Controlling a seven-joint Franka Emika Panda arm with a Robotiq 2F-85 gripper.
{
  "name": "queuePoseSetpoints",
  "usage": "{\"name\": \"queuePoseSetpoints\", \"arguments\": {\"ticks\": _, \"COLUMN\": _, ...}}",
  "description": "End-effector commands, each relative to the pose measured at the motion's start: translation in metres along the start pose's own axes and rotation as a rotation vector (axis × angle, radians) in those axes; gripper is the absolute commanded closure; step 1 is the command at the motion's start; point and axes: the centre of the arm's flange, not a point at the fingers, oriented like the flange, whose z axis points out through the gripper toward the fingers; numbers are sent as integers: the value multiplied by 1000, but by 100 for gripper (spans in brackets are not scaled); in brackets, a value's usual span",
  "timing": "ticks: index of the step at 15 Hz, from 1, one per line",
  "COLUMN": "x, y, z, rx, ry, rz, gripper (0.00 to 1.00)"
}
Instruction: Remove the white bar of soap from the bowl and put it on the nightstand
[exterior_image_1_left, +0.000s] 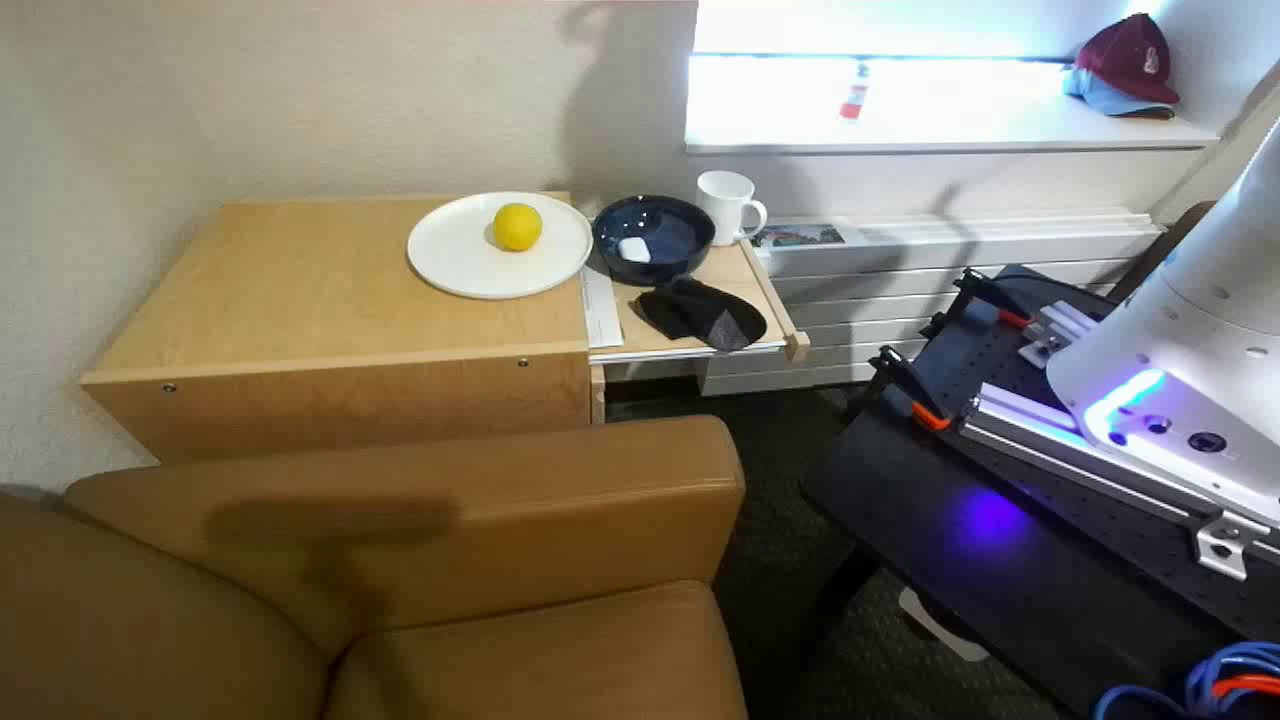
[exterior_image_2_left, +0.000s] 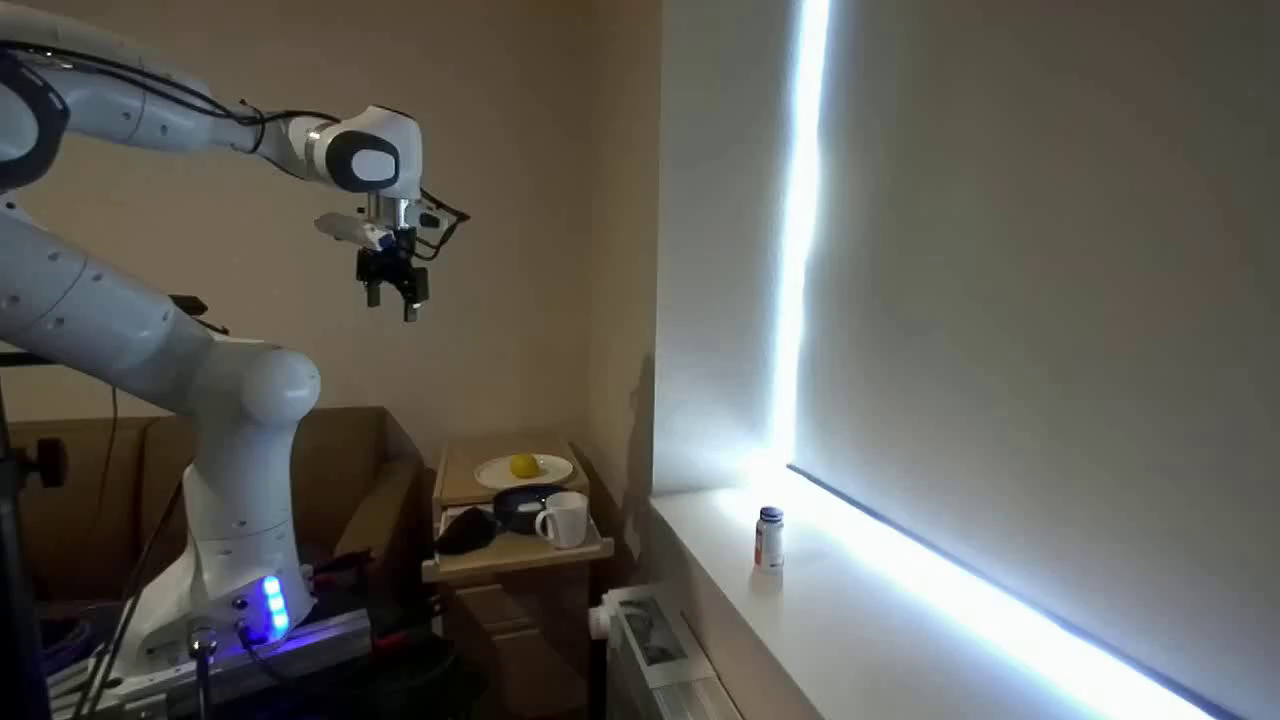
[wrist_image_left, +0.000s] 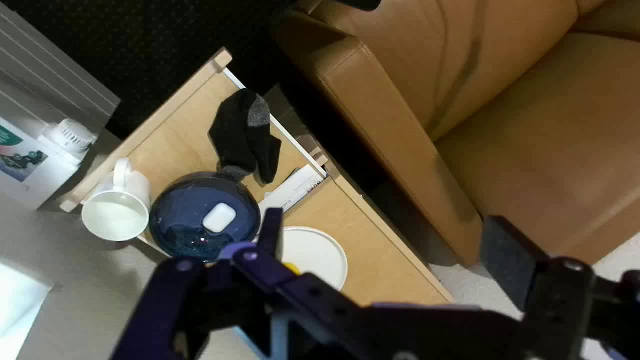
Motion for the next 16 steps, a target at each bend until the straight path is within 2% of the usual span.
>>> {"name": "queuePoseSetpoints", "arguments": {"ticks": 1, "x": 0, "y": 0, "z": 0, "rx": 0, "ry": 0, "rz": 0, "gripper": 0}}
{"name": "queuePoseSetpoints", "arguments": {"ticks": 3, "x": 0, "y": 0, "z": 0, "rx": 0, "ry": 0, "rz": 0, "gripper": 0}}
{"name": "queuePoseSetpoints", "arguments": {"ticks": 4, "x": 11, "y": -4, "z": 8, "rx": -44, "ry": -19, "rz": -3, "gripper": 0}}
{"name": "queuePoseSetpoints", "arguments": {"ticks": 5, "x": 40, "y": -5, "z": 29, "rx": -68, "ry": -68, "rz": 47, "gripper": 0}}
{"name": "queuePoseSetpoints", "arguments": {"ticks": 6, "x": 63, "y": -5, "z": 50, "rx": -83, "ry": -79, "rz": 120, "gripper": 0}}
{"name": "queuePoseSetpoints", "arguments": {"ticks": 7, "x": 70, "y": -4, "z": 62, "rx": -91, "ry": -86, "rz": 163, "gripper": 0}}
{"name": "queuePoseSetpoints", "arguments": {"ticks": 13, "x": 154, "y": 19, "z": 162, "rx": -250, "ry": -44, "rz": 458, "gripper": 0}}
{"name": "queuePoseSetpoints", "arguments": {"ticks": 15, "x": 179, "y": 33, "z": 192, "rx": -257, "ry": -61, "rz": 572, "gripper": 0}}
{"name": "queuePoseSetpoints", "arguments": {"ticks": 16, "x": 194, "y": 40, "z": 201, "rx": -245, "ry": -96, "rz": 623, "gripper": 0}}
